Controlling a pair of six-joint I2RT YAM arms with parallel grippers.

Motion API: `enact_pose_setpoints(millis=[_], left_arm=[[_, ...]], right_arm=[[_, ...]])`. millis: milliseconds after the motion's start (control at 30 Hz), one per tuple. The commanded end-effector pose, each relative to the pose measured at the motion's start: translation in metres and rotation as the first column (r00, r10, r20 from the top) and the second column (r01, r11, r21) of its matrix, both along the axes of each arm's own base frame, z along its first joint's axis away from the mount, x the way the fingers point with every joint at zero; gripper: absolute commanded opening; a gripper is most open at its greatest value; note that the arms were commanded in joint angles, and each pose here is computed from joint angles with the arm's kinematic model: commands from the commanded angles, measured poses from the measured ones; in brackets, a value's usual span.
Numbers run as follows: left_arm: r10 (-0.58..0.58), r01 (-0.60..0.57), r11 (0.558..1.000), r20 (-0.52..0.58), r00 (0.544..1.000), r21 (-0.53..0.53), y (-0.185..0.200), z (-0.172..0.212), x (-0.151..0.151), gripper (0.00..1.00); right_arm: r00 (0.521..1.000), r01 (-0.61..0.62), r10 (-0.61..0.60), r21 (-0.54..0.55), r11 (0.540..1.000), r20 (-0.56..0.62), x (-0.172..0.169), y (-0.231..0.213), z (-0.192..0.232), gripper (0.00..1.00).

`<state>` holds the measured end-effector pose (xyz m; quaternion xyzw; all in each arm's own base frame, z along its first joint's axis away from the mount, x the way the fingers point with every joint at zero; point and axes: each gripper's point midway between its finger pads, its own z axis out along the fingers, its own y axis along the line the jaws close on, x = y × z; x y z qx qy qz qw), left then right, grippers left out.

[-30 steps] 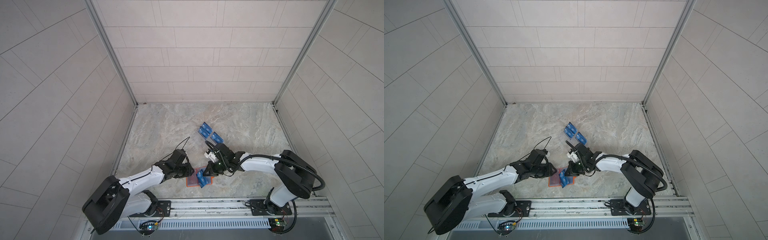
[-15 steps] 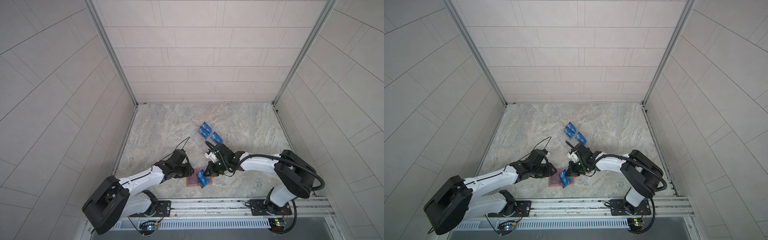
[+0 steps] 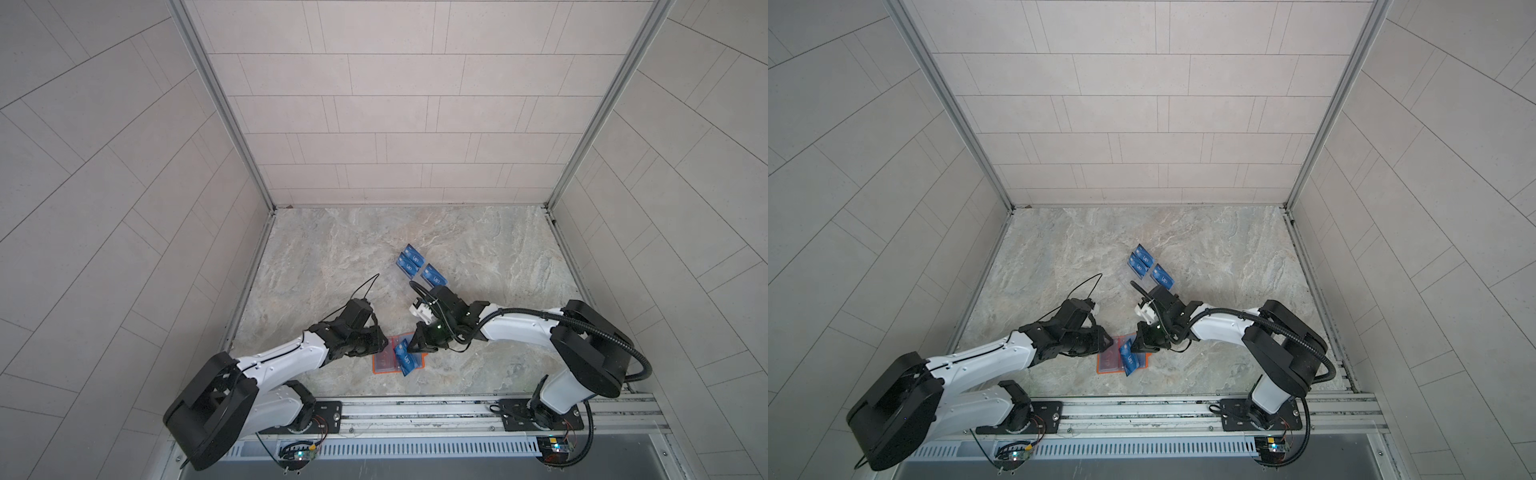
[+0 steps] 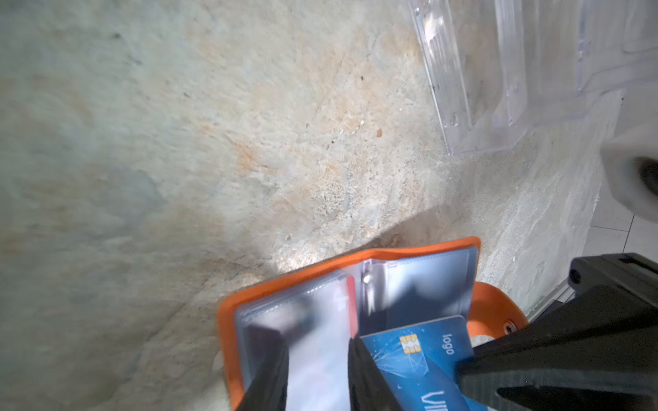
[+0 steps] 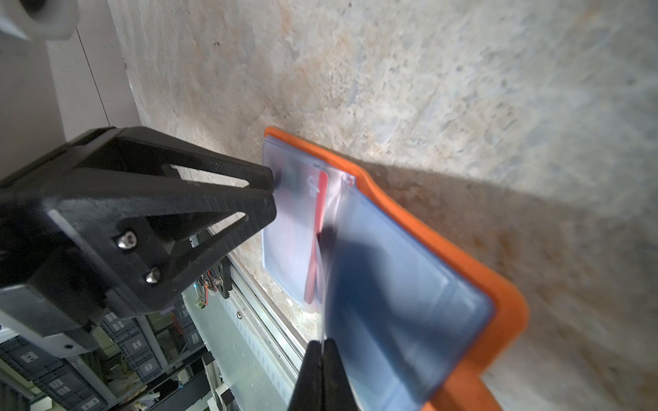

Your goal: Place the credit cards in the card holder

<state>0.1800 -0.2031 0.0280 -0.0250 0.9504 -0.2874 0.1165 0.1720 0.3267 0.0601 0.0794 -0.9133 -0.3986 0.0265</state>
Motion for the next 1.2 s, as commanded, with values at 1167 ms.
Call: enact_pose_setpoints(millis=[1167], left_arm=[[0.013, -0.012, 0.999, -0.021, 1.0, 0.03, 0.009, -0.01, -0.009, 0.34]], right_arm=[[1.0, -0.018, 0.017, -0.045, 0.999, -0.013, -0.01, -0.007, -0.002, 0.0]])
